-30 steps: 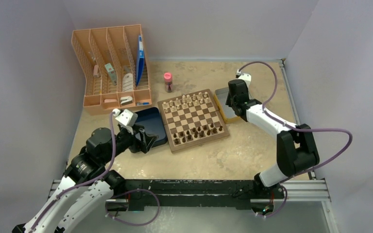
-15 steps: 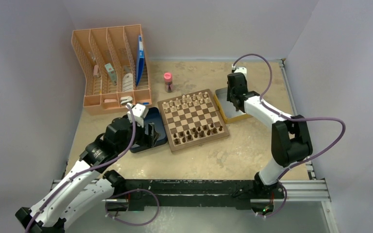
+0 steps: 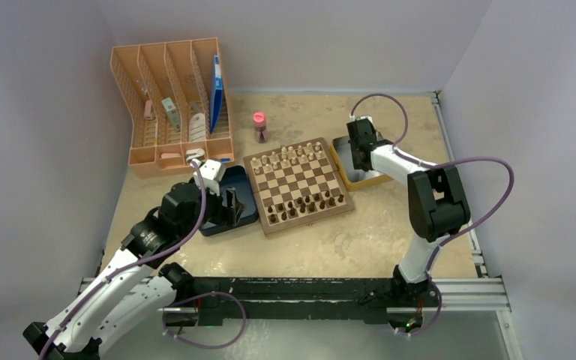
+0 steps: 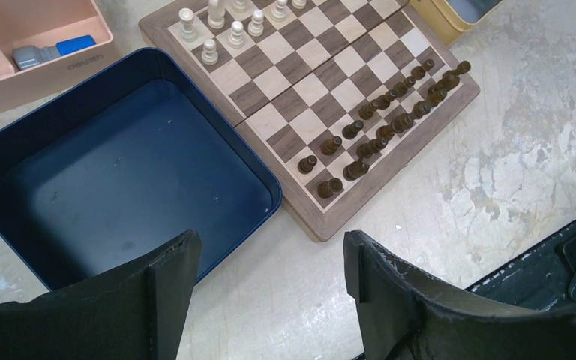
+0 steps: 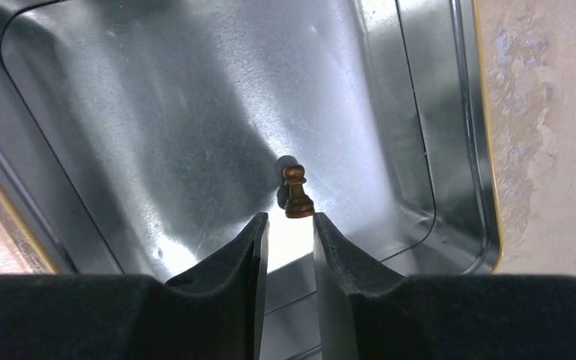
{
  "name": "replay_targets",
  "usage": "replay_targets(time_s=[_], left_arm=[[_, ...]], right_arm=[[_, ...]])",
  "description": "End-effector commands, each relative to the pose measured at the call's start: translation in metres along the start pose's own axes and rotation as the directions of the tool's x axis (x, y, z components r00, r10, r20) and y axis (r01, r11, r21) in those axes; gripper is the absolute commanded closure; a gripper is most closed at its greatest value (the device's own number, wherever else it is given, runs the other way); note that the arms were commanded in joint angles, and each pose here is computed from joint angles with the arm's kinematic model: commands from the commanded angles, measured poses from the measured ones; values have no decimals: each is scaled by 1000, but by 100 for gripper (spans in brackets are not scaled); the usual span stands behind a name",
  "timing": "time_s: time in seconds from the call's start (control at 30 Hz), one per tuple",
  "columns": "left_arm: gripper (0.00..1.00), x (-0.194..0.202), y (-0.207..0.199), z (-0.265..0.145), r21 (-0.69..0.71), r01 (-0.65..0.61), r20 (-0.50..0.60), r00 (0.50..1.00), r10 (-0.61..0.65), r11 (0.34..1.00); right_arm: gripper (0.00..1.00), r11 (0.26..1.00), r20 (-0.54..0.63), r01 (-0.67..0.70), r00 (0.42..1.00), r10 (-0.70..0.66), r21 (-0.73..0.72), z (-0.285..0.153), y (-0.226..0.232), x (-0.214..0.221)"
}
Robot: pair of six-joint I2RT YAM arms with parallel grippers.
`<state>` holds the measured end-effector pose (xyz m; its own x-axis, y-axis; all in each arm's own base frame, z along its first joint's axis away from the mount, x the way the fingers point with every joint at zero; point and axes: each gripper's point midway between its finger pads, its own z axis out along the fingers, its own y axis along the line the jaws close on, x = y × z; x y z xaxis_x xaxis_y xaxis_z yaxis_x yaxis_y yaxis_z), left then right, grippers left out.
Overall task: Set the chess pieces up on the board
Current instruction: Pick up the chess piece from the storage box.
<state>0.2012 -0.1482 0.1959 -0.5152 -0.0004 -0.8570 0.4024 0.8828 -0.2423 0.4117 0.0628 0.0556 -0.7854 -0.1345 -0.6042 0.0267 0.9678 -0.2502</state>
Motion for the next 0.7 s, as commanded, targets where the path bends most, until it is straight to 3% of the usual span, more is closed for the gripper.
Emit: replay_targets(time_s=[0.0, 0.67], left_arm=[[31, -13, 1, -2, -19, 30, 43, 999, -29, 999], [32, -9, 3, 3, -38, 35, 18, 999, -34, 999]], right_arm=[[68, 1000, 48, -4, 999, 3, 14, -6, -10, -32], [71, 978, -41, -49, 998, 42, -203, 17, -8, -33]])
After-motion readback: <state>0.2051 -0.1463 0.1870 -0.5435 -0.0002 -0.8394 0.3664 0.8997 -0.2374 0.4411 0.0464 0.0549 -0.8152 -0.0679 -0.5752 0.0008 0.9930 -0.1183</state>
